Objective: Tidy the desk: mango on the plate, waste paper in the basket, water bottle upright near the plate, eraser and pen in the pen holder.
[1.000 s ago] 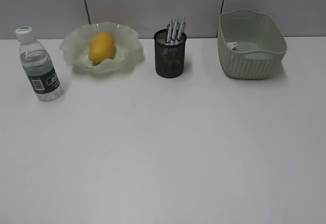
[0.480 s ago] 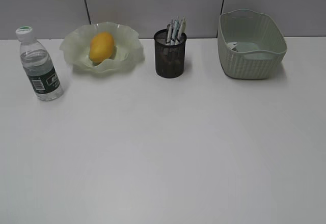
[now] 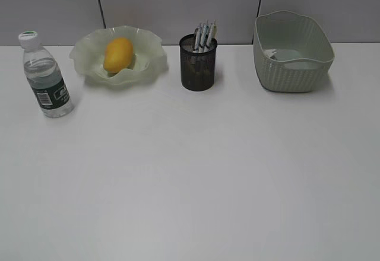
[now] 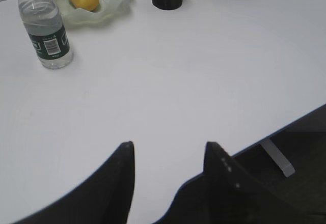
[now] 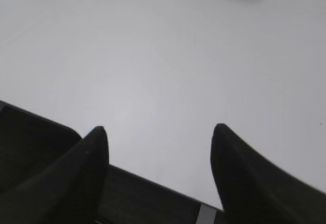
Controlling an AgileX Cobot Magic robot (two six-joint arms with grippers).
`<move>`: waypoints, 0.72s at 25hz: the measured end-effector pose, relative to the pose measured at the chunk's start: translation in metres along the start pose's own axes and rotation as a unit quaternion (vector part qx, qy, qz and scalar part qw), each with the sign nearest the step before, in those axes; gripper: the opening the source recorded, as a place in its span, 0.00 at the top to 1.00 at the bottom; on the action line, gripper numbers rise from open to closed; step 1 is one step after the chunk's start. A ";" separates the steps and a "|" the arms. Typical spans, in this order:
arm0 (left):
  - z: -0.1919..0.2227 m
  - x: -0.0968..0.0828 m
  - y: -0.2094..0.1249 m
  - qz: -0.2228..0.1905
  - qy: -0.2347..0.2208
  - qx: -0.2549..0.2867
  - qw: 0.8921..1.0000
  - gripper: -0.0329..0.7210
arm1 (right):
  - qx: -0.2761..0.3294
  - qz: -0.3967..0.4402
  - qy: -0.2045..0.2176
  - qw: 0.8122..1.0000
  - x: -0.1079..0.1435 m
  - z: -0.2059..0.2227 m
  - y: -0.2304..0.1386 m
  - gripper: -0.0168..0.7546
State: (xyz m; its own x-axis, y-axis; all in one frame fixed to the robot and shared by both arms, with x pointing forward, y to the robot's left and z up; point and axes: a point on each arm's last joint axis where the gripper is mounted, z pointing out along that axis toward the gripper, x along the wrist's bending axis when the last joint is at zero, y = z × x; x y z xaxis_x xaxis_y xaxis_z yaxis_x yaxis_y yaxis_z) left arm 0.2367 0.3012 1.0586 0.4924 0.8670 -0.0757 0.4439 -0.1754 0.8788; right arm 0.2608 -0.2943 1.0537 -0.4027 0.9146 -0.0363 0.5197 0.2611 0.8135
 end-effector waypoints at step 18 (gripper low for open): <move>-0.005 -0.003 -0.003 -0.083 0.164 -0.035 0.982 0.64 | -0.083 0.101 -0.158 0.979 0.001 -0.025 -0.016 0.33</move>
State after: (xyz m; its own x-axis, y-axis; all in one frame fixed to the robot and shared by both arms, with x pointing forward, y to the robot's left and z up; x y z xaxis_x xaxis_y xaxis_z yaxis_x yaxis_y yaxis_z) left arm 0.2296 0.3015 1.0583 0.1437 0.9868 -0.0750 0.4396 0.0043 0.8982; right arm 0.2331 -0.3053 1.0552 -0.0384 0.9990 -0.0212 0.4239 0.0355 0.9050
